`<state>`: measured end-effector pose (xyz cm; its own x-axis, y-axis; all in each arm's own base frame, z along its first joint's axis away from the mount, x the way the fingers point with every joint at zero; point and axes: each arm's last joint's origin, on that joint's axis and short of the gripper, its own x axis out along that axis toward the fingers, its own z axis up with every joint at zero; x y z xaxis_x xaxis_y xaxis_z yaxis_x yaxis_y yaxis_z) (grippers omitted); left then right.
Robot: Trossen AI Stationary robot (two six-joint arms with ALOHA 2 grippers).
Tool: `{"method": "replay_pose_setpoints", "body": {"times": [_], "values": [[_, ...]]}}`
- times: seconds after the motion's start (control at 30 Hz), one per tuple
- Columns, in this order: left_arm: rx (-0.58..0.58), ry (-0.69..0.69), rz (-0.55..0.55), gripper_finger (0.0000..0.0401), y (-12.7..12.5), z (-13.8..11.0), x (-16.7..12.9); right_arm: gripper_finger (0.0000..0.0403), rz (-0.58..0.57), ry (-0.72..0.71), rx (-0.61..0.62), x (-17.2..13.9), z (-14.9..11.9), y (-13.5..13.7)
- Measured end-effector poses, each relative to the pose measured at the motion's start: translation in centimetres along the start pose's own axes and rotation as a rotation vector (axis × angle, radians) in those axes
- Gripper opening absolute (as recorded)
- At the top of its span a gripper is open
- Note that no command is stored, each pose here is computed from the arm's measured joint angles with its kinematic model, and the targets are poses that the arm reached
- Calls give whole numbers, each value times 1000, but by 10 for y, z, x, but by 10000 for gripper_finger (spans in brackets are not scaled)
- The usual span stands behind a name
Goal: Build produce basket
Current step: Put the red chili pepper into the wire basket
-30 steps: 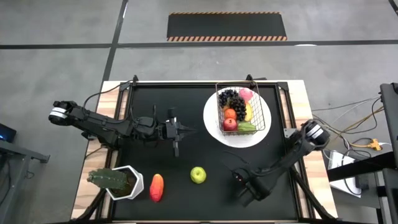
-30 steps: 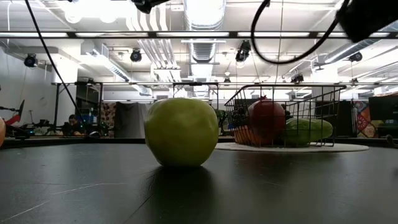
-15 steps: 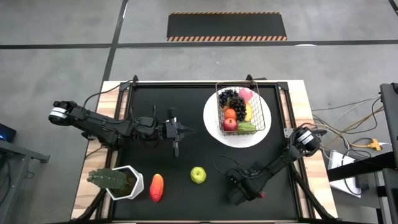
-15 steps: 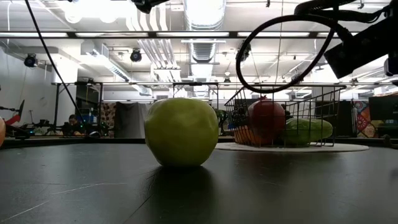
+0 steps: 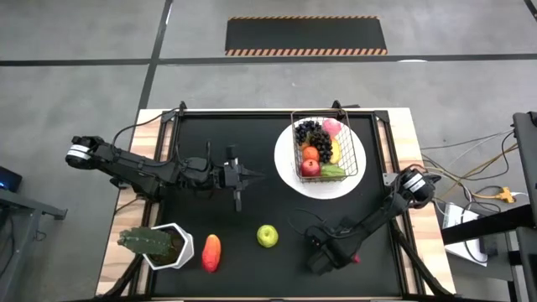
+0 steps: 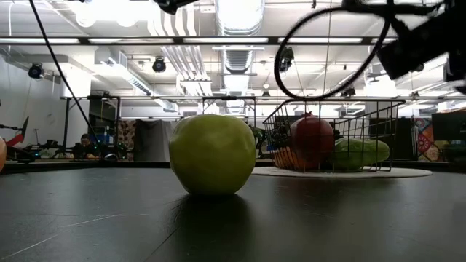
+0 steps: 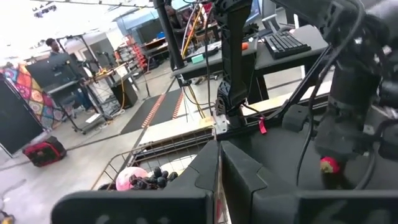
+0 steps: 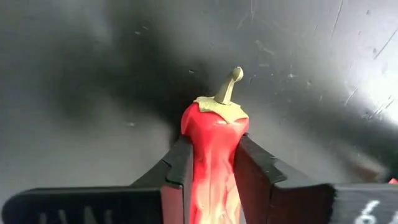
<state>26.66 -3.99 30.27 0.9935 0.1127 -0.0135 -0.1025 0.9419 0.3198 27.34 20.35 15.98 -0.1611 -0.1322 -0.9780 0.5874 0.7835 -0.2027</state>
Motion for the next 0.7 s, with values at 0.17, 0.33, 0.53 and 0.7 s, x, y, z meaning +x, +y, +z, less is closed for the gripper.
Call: {"method": "replay_pose_setpoints", "body": {"times": [0.17, 0.33, 0.53, 0.7], "values": [[29, -19, 8, 0, 2, 4, -2, 76, 87, -58, -89, -25, 2, -10], [70, -78, 31, 0, 7, 13, -9, 74, 269, -323, -207, -69, 10, -24], [86, -138, 58, 0, 15, 25, -20, 75, 319, -826, -264, -122, 16, -51], [89, -129, 54, 0, 15, 23, -20, 75, 150, -1181, -168, -144, 20, -78]]}}
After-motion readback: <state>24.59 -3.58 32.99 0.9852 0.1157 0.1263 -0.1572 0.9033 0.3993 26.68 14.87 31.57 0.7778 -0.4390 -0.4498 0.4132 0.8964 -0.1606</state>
